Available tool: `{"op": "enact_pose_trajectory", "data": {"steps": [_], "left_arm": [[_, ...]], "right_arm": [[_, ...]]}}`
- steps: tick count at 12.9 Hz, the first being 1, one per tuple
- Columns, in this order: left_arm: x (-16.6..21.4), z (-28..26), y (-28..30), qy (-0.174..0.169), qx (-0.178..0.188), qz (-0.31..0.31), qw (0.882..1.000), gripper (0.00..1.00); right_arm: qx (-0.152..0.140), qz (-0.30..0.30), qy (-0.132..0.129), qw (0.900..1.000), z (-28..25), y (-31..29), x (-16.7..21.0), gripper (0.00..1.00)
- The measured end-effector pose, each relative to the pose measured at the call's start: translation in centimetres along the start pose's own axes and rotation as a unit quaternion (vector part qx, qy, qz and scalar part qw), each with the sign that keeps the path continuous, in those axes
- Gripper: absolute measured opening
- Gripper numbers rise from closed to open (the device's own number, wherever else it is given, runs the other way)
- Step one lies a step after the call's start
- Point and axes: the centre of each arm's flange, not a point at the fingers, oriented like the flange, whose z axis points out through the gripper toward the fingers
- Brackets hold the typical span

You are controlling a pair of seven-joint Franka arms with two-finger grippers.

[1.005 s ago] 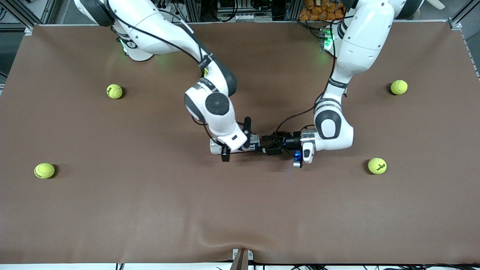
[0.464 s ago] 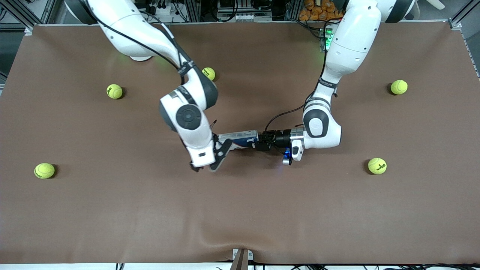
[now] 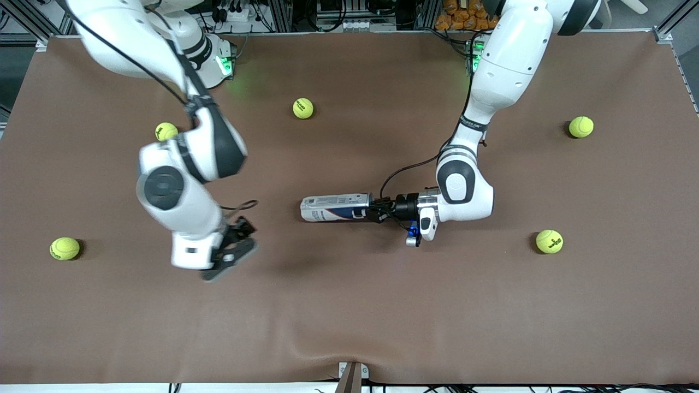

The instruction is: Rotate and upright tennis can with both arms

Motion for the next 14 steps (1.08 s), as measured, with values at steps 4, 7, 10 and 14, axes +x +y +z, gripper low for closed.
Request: {"op": "enact_pose_trajectory", "data": {"steps": [4, 7, 10, 14], "left_arm": [[-3.4, -2.9, 8.0, 0.013, 0.058, 0.007, 0.998, 0.02], [-7.9, -5.2, 14.4, 0.054, 0.146, 0.018, 0.988, 0.02], [-12.0, -4.7, 18.2, 0.134, 0.265, 0.029, 0.954, 0.02], [-17.3, 0.1, 18.2, 0.19, 0.398, 0.082, 0.894, 0.02]], "right_arm": [[0.02, 0.067, -0.033, 0.997, -8.7, 5.2, -5.9, 1.0], [0.032, 0.126, -0.067, 0.989, -15.1, 9.4, -12.8, 1.0], [0.041, 0.185, -0.096, 0.977, -19.3, 12.1, -18.9, 1.0], [0.057, 0.277, -0.114, 0.952, -22.6, 12.9, -23.4, 1.0]]}}
